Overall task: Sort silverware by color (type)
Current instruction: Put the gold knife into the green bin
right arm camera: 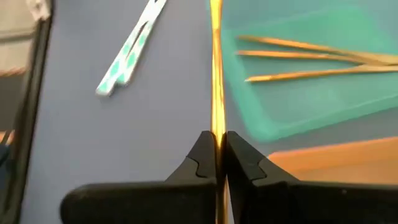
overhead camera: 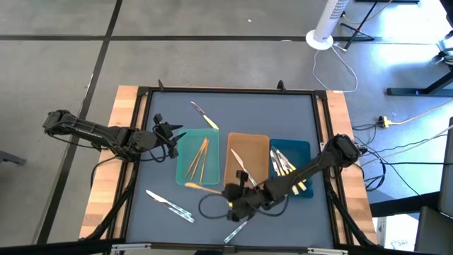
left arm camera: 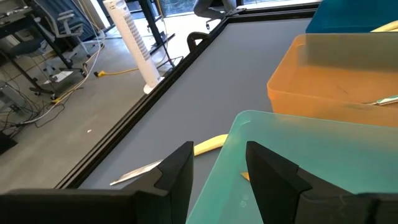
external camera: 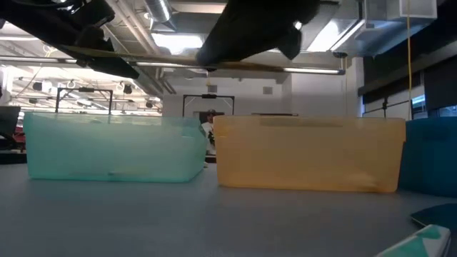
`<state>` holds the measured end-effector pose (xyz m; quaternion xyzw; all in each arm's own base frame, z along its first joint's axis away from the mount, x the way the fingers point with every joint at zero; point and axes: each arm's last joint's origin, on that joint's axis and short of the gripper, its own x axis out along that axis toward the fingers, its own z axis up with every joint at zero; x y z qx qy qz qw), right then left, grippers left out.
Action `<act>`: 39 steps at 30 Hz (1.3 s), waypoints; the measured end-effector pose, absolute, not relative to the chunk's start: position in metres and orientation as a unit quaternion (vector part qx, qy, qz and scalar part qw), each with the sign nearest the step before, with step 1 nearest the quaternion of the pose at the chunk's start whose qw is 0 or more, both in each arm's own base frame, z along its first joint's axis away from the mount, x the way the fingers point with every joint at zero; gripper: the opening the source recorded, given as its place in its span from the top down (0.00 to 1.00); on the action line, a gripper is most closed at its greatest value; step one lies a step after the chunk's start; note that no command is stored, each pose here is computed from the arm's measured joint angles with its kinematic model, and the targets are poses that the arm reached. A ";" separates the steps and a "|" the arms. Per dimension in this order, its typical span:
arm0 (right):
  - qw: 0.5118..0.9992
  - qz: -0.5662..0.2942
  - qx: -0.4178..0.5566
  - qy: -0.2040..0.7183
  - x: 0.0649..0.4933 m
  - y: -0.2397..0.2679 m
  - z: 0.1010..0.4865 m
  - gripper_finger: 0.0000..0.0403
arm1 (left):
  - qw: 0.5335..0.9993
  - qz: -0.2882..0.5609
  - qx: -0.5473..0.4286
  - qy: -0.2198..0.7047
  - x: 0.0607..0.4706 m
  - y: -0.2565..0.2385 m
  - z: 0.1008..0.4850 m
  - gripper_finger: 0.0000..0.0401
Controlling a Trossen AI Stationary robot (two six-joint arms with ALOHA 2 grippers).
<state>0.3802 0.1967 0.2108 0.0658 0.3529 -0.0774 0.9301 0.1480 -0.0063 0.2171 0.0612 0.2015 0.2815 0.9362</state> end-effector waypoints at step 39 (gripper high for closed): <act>0.918 -0.135 0.232 0.293 0.420 0.125 0.220 1.00 | 0.926 0.304 0.099 0.201 0.148 -0.005 0.219 0.65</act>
